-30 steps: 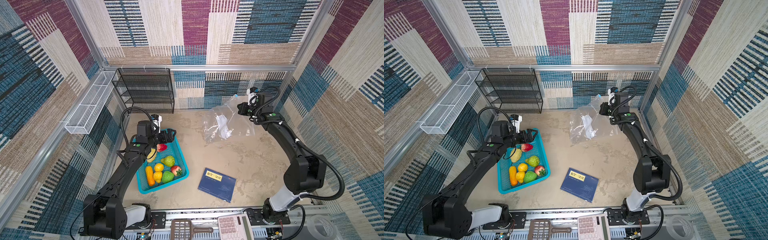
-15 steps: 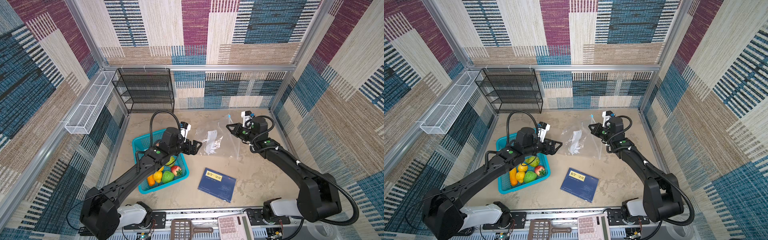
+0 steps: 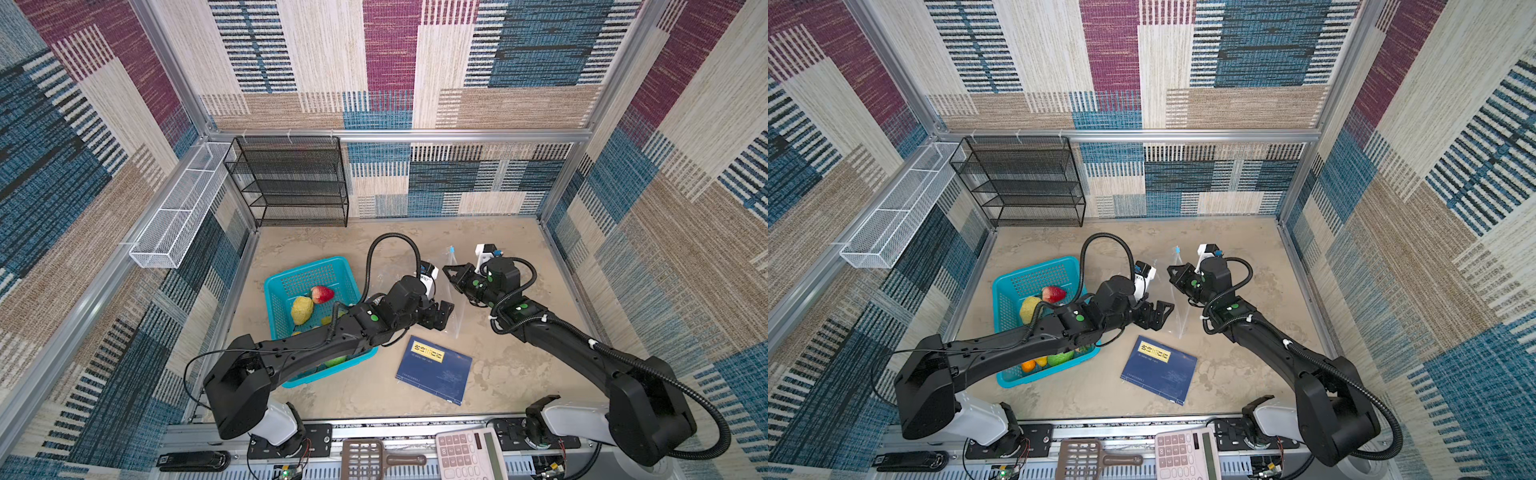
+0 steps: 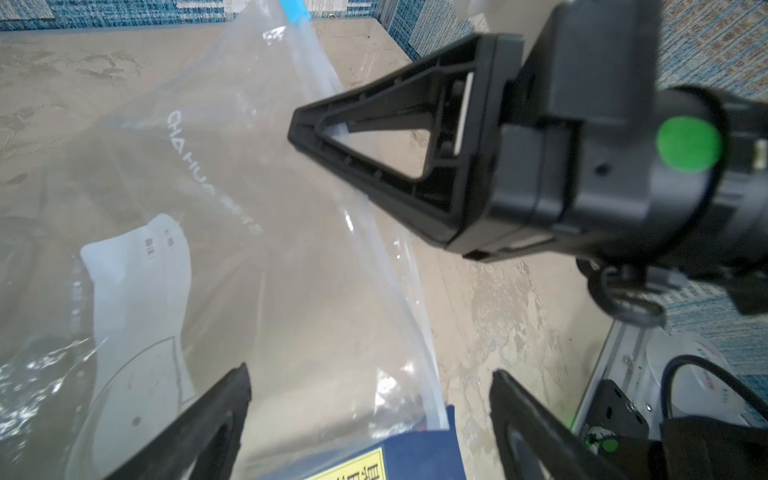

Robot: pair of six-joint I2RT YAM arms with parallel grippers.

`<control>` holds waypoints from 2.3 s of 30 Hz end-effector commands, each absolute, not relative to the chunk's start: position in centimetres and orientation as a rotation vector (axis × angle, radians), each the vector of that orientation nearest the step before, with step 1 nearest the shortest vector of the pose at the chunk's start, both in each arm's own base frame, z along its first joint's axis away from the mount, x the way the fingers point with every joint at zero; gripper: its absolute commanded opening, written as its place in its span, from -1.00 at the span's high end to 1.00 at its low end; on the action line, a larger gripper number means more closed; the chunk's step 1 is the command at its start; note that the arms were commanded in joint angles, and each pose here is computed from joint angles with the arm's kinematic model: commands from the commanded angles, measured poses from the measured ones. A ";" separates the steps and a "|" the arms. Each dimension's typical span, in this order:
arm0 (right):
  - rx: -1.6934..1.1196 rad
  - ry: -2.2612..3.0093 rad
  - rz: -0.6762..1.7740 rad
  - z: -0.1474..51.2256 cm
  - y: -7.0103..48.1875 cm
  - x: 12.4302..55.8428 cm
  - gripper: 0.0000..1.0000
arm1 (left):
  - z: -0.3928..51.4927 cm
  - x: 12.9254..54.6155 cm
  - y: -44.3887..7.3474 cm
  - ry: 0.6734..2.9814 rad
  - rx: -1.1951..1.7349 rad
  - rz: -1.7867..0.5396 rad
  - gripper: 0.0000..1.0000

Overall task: Place the food in the zip-top bag and seal the zipper
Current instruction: 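Reach the left gripper to the bag mouth and pinch the opposite zipper edge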

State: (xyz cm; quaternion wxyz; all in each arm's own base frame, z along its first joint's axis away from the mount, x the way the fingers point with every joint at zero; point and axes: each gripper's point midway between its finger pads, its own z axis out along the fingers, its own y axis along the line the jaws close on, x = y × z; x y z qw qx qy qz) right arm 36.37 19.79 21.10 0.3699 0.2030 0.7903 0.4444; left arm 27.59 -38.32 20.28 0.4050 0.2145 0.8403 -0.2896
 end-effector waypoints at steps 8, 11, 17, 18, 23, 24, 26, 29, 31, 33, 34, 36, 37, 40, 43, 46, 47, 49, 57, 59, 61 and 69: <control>0.571 1.979 1.168 21.8 19.8 36.3 1.00 | 18.7 31.1 -39.4 2.089 0.451 -0.535 -0.48; 0.566 1.980 1.175 21.9 19.9 36.1 1.00 | 18.3 31.7 -39.5 2.079 0.447 -0.501 -0.16; 0.556 1.991 1.167 21.6 20.0 36.0 1.00 | 18.3 31.9 -39.9 2.082 0.441 -0.512 0.49; 0.547 1.996 1.167 21.5 20.1 35.9 1.00 | 18.2 31.8 -39.8 2.084 0.438 -0.515 0.56; 0.387 2.048 1.142 21.8 21.2 35.8 0.40 | 18.2 31.8 -38.8 2.093 0.380 -0.521 0.84; 0.346 2.058 1.128 22.0 21.4 35.6 0.15 | 18.2 31.9 -38.4 2.093 0.360 -0.521 0.85; 0.264 2.074 1.091 22.4 21.4 35.2 -0.35 | 18.3 32.4 -37.5 2.096 0.325 -0.511 0.85; 0.171 2.080 1.009 23.4 20.7 34.3 -0.59 | 18.6 33.2 -36.2 2.105 0.294 -0.512 0.85; 0.138 2.083 0.945 24.0 19.9 33.7 -0.66 | 18.9 33.5 -35.8 2.111 0.283 -0.528 0.84; 0.119 2.087 0.878 24.4 19.0 33.3 -0.70 | 19.1 33.6 -35.4 2.115 0.277 -0.542 0.84; 0.106 2.093 0.844 24.2 18.6 33.1 -0.72 | 19.2 33.7 -35.3 2.117 0.273 -0.548 0.83; 0.088 2.115 0.796 23.4 18.1 32.8 -0.73 | 19.4 33.6 -35.2 2.119 0.263 -0.573 0.83; 0.091 2.133 0.774 22.8 17.8 32.7 -0.73 | 19.5 33.5 -35.2 2.121 0.257 -0.591 0.83; 0.053 2.179 0.787 20.6 18.4 32.5 -0.70 | 19.5 33.0 -35.4 2.135 0.250 -0.642 0.82; 0.026 2.232 0.827 18.5 19.6 32.8 -0.40 | 19.5 32.5 -35.5 2.143 0.244 -0.679 0.81; 0.044 2.271 0.798 17.0 19.7 33.6 0.26 | 19.5 32.7 -35.1 2.144 0.232 -0.675 0.80; 0.041 2.275 0.793 16.9 19.7 33.8 0.51 | 19.4 32.7 -35.0 2.146 0.232 -0.674 0.80; 0.033 2.265 0.778 17.2 19.7 34.2 1.00 | 19.5 32.8 -34.8 2.148 0.229 -0.678 0.77; 0.025 2.190 0.757 20.2 19.1 34.3 1.00 | 22.8 32.1 -35.0 2.140 0.262 -0.779 -0.33; 0.009 2.188 0.785 20.5 19.5 34.1 1.00 | 24.4 31.8 -34.8 2.115 0.273 -0.787 -0.42; -0.002 2.184 0.803 20.7 19.8 34.0 1.00 | 25.9 31.8 -34.7 2.084 0.288 -0.789 -0.49; -0.057 2.125 0.868 22.5 20.8 34.0 1.00 | 28.1 32.9 -35.9 2.040 0.366 -0.742 -0.60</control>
